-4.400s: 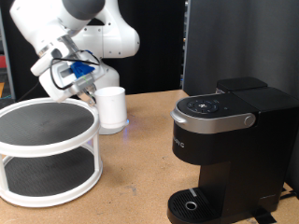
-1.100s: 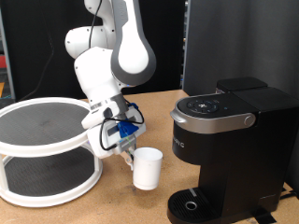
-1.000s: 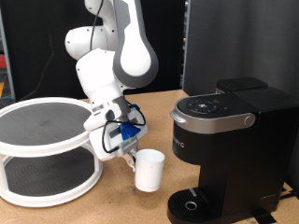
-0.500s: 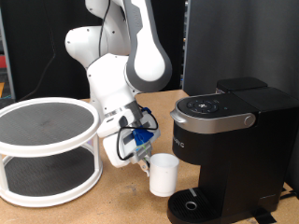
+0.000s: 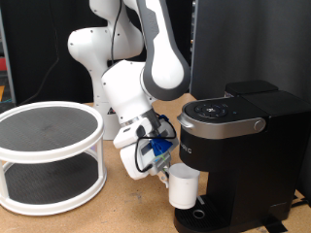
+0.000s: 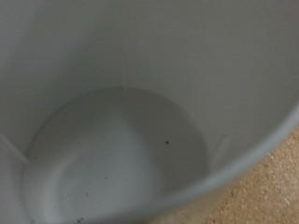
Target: Make a cup of coffee with the keurig machine
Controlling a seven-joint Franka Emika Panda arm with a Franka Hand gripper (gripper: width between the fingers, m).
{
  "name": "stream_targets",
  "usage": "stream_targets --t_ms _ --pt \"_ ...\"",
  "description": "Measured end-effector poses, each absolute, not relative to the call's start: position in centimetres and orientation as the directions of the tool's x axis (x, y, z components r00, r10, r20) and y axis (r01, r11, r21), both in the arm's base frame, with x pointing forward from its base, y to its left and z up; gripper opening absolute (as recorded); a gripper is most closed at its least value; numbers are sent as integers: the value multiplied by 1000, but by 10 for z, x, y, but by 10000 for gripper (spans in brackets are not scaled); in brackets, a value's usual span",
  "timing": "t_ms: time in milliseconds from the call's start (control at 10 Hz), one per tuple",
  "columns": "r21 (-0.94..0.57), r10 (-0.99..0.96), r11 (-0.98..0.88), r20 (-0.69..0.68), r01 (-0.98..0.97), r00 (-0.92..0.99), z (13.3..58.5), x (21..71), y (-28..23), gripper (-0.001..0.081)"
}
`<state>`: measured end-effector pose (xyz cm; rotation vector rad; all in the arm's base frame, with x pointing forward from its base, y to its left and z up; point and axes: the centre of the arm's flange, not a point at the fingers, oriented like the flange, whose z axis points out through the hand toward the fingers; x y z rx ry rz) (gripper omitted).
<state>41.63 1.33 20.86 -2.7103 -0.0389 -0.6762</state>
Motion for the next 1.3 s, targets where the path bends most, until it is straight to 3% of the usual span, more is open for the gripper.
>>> stream_targets --t_ms 1300 --pt "-336 -58 -934 475 120 878 199 427 47 85"
